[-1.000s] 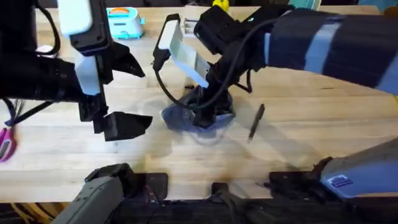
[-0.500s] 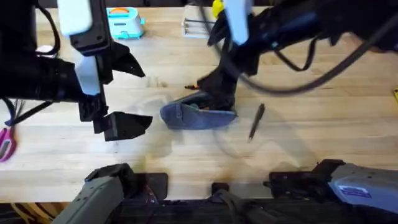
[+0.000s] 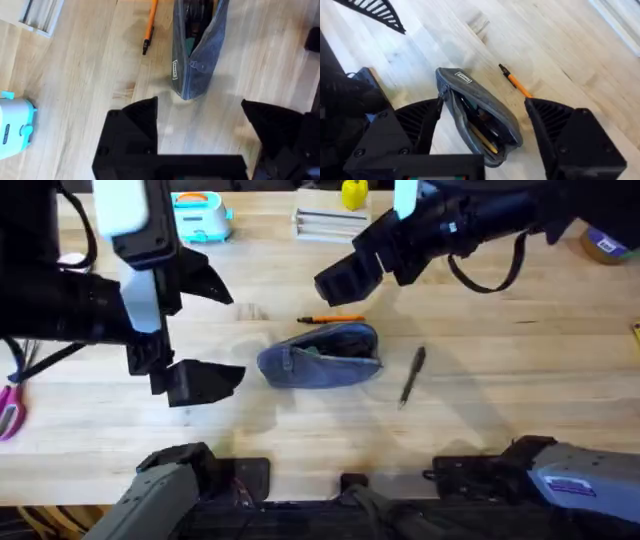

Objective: Unzip the bag, pick up the pens from the table one at a time and place them inside, then zip the bag closed.

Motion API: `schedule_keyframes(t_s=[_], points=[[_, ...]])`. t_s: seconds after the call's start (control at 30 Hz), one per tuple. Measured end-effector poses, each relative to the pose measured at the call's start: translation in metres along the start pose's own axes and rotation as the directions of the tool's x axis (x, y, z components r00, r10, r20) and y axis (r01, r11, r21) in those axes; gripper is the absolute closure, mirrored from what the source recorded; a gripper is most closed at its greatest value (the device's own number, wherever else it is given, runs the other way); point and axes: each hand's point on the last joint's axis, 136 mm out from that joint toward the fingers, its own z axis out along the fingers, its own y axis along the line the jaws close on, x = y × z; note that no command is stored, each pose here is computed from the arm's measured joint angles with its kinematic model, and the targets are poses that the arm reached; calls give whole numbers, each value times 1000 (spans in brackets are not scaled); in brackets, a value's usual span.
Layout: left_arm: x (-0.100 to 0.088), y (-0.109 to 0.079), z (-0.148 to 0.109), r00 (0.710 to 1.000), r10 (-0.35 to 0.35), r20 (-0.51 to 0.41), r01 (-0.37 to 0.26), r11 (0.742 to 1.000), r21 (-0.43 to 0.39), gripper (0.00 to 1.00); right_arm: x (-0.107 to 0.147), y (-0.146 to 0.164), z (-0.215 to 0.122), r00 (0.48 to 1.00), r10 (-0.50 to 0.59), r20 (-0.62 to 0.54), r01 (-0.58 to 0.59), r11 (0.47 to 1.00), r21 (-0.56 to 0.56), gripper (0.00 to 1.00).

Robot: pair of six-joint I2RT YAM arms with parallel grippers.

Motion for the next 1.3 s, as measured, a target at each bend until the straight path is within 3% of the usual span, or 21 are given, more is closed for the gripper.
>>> schedule_keyframes(t_s=[0.5,1.0,1.3], points=[[0,0,0,1000,0,0,0,1000,0,7,-1,-37,5,990,143,20,-144,970,194,4],[0,0,0,1000,0,0,0,1000,0,7,5,-84,99,982,187,-31,-173,951,255,4],[0,0,0,1000,0,0,0,1000,0,7,18,-93,121,987,134,-93,-107,961,253,4]])
